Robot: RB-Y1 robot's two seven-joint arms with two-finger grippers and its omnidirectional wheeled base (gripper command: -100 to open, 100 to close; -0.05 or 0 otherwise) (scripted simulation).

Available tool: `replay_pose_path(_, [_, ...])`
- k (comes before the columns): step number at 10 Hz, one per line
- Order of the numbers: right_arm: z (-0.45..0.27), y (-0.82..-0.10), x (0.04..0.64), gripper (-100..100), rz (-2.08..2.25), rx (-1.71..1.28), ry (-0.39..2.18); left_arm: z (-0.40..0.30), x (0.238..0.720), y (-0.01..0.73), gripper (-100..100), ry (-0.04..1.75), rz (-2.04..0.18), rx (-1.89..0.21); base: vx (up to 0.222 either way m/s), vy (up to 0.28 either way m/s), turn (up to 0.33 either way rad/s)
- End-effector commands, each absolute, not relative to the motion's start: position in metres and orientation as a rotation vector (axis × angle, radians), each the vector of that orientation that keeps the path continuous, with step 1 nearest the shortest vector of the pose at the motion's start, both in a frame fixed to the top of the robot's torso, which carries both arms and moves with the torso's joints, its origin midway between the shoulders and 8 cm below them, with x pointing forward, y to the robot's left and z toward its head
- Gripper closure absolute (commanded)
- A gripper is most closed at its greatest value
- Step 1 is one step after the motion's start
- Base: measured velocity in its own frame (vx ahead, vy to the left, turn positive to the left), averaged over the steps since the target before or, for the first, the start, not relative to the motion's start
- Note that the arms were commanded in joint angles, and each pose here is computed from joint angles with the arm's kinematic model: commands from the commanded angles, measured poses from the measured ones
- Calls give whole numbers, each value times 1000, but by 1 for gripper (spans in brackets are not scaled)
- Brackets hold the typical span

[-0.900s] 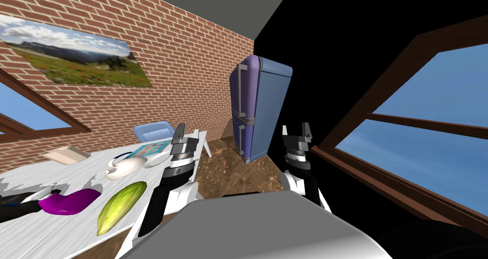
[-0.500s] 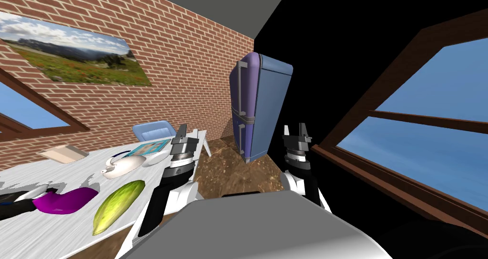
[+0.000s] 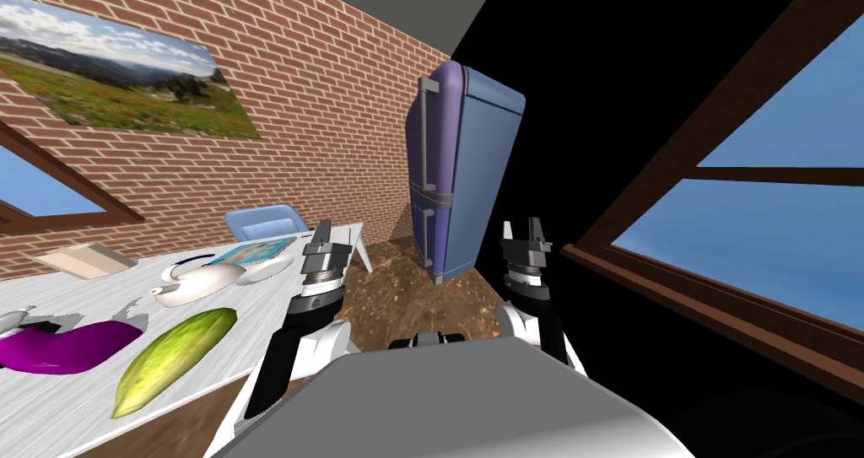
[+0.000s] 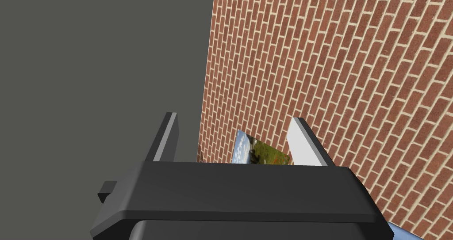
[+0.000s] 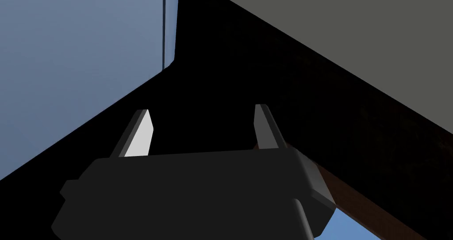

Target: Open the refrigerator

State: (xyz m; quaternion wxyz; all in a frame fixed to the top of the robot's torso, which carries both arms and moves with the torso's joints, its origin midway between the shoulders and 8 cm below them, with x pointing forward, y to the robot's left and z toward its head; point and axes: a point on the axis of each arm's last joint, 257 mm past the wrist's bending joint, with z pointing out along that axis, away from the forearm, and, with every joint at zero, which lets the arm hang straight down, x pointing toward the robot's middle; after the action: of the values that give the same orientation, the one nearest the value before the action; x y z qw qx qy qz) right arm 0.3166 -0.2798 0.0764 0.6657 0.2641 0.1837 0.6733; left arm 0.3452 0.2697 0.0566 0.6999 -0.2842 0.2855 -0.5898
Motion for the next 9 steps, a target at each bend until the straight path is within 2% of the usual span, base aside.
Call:
replay_pose_path(1, [79,-276,317,-100,1544,575,430,57,345,270,0,636,-1314,-633,12,-4,42])
replay_pose_path(9, [106,-271,316,-100,1823,523,312,56,345,270,0,637,-1314,-634,39,-34,114])
